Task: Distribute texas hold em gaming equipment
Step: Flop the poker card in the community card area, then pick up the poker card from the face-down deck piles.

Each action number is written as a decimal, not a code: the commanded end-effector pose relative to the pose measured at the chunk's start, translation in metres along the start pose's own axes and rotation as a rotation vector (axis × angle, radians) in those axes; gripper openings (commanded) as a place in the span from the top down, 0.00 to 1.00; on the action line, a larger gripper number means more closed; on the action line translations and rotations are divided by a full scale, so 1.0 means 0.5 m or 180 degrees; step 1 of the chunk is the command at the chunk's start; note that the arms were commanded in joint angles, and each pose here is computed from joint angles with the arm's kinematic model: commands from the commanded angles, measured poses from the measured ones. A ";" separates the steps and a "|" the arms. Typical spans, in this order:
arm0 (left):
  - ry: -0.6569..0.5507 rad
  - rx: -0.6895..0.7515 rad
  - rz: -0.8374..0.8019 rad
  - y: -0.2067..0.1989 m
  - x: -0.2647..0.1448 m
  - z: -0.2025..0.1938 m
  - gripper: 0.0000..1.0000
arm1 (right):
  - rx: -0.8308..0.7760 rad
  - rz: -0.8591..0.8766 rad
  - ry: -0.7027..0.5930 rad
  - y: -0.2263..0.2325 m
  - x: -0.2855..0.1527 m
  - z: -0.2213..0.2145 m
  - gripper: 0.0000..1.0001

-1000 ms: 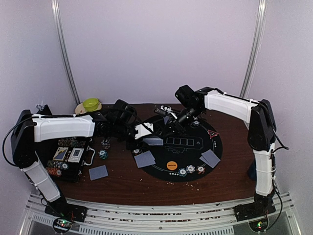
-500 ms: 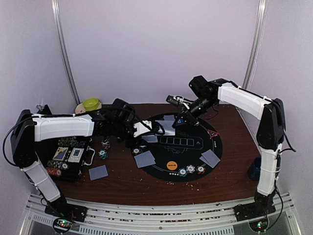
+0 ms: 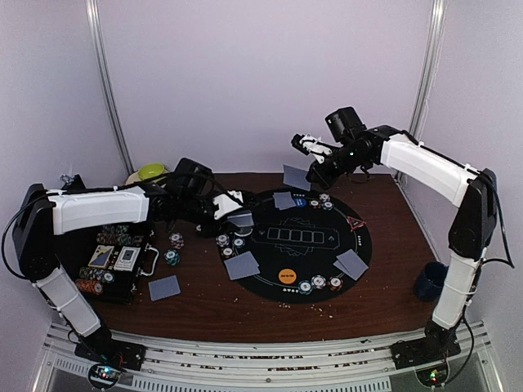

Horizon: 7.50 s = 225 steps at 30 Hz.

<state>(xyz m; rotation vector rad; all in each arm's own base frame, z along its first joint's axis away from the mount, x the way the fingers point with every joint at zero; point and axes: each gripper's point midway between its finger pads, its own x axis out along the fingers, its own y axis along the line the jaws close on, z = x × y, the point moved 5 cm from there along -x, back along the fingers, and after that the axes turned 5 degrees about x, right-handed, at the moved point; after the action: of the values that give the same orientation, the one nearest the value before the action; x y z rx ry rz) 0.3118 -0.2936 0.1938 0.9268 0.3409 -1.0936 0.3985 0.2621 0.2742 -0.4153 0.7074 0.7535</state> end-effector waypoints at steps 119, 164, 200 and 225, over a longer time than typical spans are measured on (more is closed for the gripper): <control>-0.0468 -0.0045 0.0357 0.067 -0.108 0.027 0.94 | 0.0064 -0.1258 0.0934 0.070 0.311 -0.113 0.07; -0.0444 -0.0026 0.0310 0.060 -0.099 0.021 0.94 | 0.0023 -0.1005 0.0800 0.074 0.279 -0.069 0.00; -0.0526 0.0137 -0.0098 0.002 -0.075 0.047 0.93 | -0.0188 0.2061 -0.0322 0.282 0.069 0.104 0.03; -0.0558 0.0206 -0.0258 -0.021 -0.068 0.054 0.93 | 0.0174 0.1845 -0.0209 0.217 0.126 0.083 0.46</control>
<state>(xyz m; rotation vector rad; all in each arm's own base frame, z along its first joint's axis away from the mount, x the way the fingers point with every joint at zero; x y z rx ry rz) 0.2863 -0.2870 0.2144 0.8895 0.2751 -1.2145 0.3526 0.4087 0.2324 -0.1114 0.8486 1.3596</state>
